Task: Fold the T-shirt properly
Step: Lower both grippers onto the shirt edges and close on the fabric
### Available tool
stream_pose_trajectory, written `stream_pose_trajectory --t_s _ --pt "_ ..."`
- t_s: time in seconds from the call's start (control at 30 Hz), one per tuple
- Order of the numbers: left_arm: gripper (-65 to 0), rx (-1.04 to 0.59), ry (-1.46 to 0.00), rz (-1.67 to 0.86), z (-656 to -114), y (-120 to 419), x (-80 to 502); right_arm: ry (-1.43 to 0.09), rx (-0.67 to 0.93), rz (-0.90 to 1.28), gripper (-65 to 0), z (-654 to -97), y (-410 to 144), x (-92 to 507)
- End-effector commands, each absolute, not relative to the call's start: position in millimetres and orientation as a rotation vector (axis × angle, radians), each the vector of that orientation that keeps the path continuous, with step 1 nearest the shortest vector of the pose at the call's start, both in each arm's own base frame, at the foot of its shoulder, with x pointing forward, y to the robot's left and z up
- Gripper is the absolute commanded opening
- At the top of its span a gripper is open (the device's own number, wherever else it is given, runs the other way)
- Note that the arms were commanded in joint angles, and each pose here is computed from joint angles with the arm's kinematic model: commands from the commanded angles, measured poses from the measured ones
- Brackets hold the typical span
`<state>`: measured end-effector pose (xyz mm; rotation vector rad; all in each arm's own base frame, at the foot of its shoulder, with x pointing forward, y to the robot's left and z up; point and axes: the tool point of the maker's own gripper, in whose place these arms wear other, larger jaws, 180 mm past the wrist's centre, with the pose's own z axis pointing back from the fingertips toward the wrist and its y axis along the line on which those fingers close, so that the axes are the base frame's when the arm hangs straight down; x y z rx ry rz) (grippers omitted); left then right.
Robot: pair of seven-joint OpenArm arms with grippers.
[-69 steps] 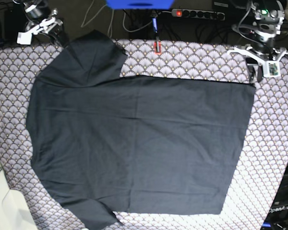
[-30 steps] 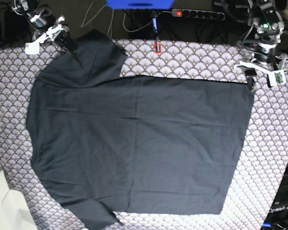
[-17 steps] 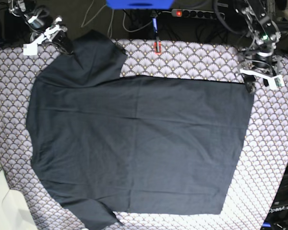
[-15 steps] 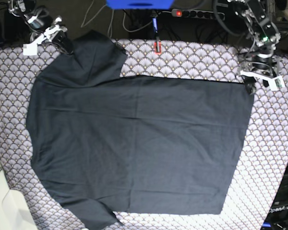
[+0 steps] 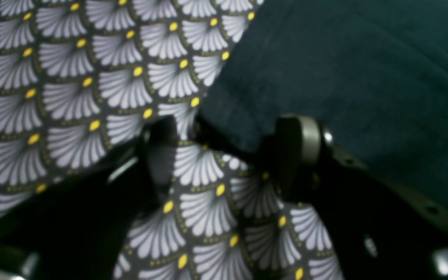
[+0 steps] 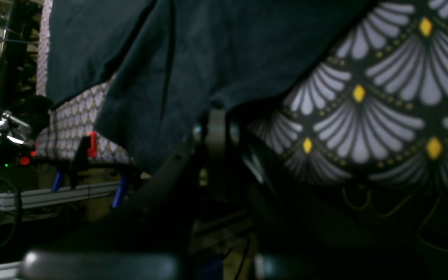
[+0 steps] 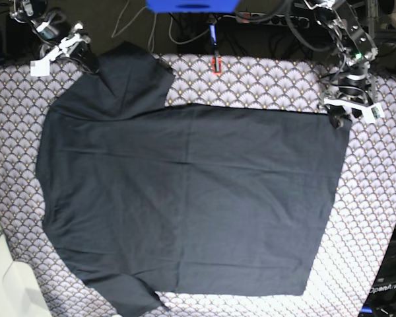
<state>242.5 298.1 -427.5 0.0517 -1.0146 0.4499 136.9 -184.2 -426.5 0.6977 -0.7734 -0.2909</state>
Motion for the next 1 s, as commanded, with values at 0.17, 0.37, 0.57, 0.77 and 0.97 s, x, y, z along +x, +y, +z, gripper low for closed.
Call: stream_pose_trajectory --t_s 0.17,0.37,0.57,0.77,0.97 --pt "-26.1 0.029 -1.029 0.459 -425.9 296.7 257.9 -0.8 0.7 -0.272 -65.0 -417.8 -190.8 140.1" --pt "-34.3 0.003 -1.012 0.475 -434.6 291.6 263.7 -0.797 0.698 -0.272 -65.0 -418.0 -191.7 139.1" --pt "-65.0 0.005 -1.006 0.481 -436.5 292.7 261.5 -0.797 0.698 -0.272 -65.0 -418.0 -191.7 139.1" --pt "-65.0 0.011 -1.009 0.473 -434.0 293.4 259.8 -0.808 0.7 -0.265 -65.0 -414.5 -191.4 142.0" --pt "-65.0 0.02 -1.018 0.46 -429.2 294.3 257.9 -0.878 0.711 -0.17 -65.0 -385.0 -187.7 161.0"
